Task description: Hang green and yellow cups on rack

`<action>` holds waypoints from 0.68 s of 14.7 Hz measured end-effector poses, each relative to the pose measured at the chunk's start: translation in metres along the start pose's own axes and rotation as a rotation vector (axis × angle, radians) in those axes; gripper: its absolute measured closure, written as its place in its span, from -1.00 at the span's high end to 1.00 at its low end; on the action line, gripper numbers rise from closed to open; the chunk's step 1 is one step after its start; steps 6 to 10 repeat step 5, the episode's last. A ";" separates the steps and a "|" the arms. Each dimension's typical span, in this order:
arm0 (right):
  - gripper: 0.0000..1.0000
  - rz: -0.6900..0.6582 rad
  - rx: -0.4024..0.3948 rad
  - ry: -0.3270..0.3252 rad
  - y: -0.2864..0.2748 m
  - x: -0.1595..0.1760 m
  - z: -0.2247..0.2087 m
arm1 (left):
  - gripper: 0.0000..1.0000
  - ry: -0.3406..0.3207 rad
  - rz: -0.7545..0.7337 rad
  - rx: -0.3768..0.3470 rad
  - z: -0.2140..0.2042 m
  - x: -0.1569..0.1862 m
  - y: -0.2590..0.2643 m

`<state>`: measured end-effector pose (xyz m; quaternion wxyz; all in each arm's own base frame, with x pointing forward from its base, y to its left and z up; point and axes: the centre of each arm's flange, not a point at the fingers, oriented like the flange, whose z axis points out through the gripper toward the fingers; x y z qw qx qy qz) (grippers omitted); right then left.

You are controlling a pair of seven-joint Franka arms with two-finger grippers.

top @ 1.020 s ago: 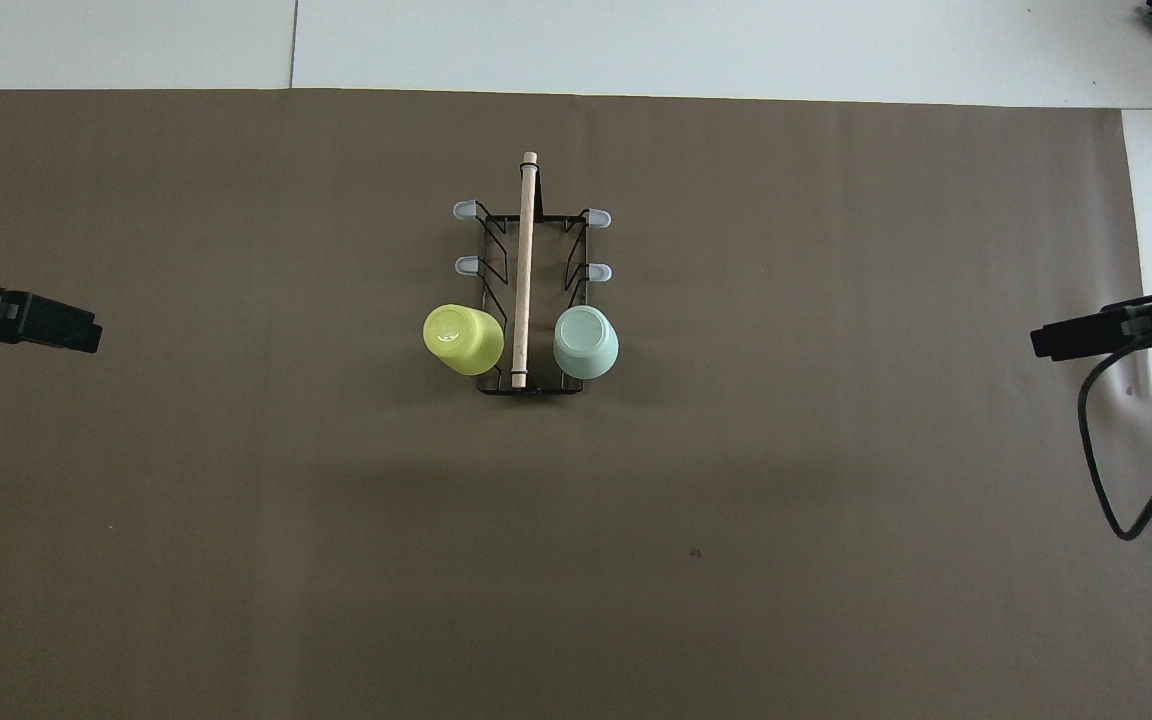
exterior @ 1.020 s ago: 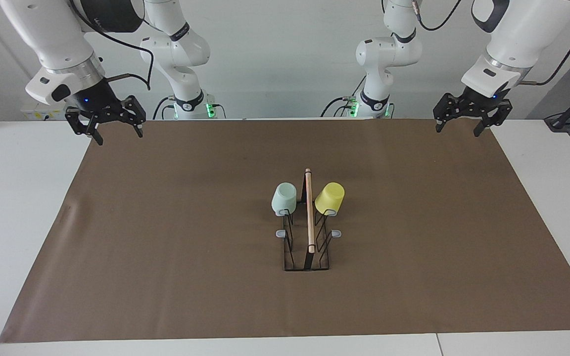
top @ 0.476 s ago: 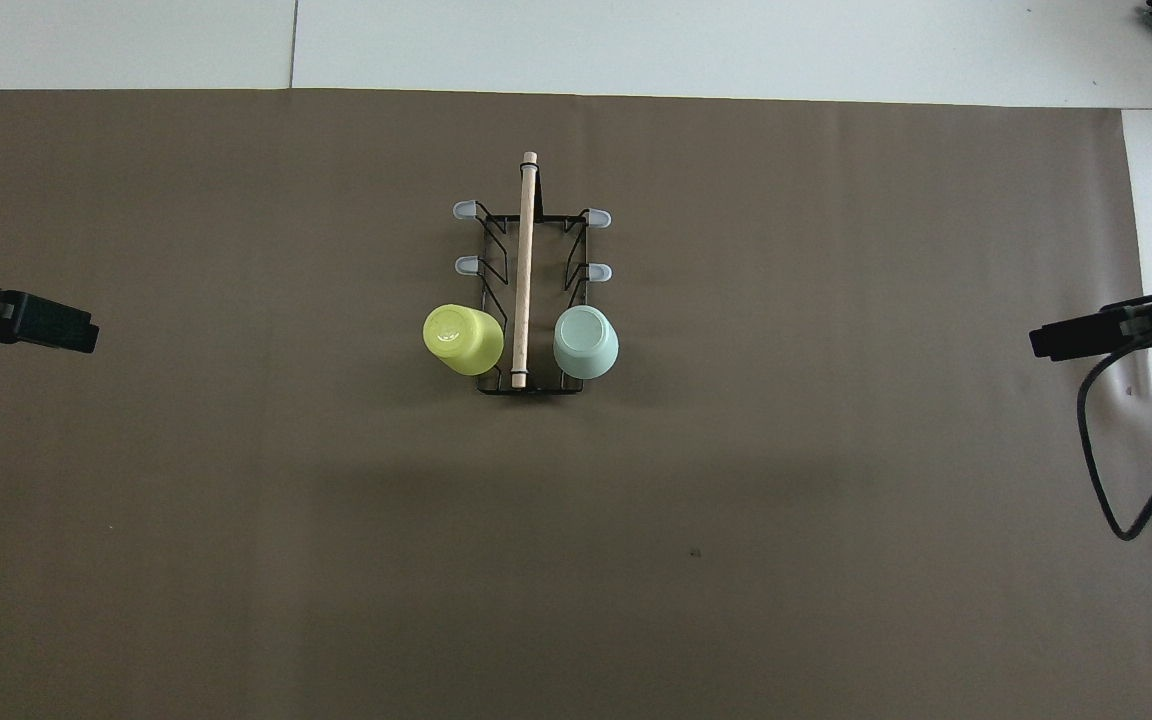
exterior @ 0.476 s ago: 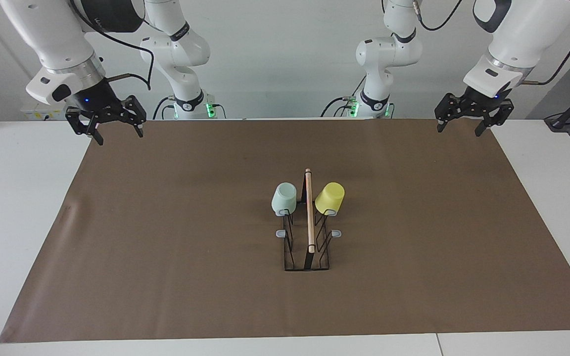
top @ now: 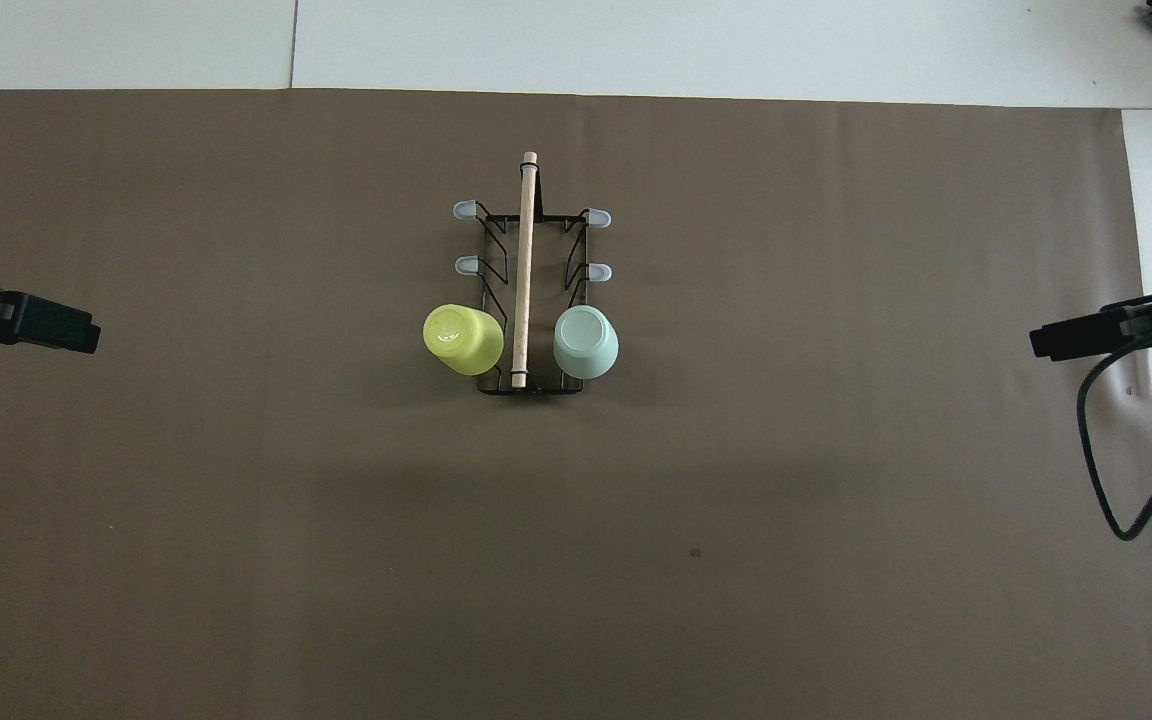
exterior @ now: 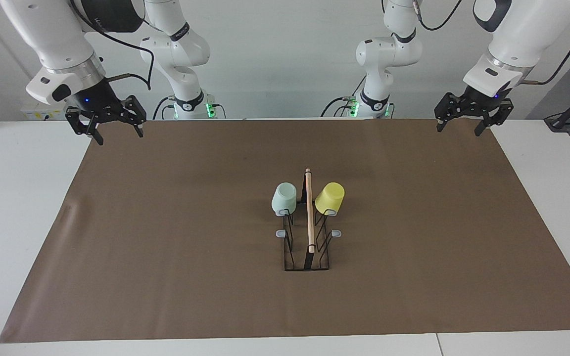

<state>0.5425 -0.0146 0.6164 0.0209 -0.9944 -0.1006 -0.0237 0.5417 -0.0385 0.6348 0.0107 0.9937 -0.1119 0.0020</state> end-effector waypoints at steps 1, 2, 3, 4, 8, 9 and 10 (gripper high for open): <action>1.00 0.000 0.000 0.000 0.000 0.000 0.000 | 1.00 0.003 0.000 -0.004 -0.001 0.000 0.001; 1.00 0.000 0.000 0.000 0.000 0.000 0.000 | 1.00 0.005 0.000 -0.007 -0.002 -0.001 0.001; 1.00 0.000 0.000 0.000 0.000 0.000 0.000 | 1.00 0.007 0.001 -0.008 -0.003 -0.001 0.002; 1.00 0.000 0.000 0.000 0.000 0.000 0.000 | 1.00 0.008 0.001 -0.008 -0.004 -0.002 0.002; 1.00 0.000 0.000 0.000 0.000 0.000 0.000 | 1.00 0.008 0.002 -0.008 -0.004 -0.002 0.002; 1.00 0.000 0.000 0.000 0.000 0.000 0.000 | 1.00 0.008 0.002 -0.008 -0.004 -0.002 0.002; 1.00 0.000 0.000 0.000 0.000 0.000 0.000 | 1.00 0.008 0.002 -0.008 -0.004 -0.002 0.002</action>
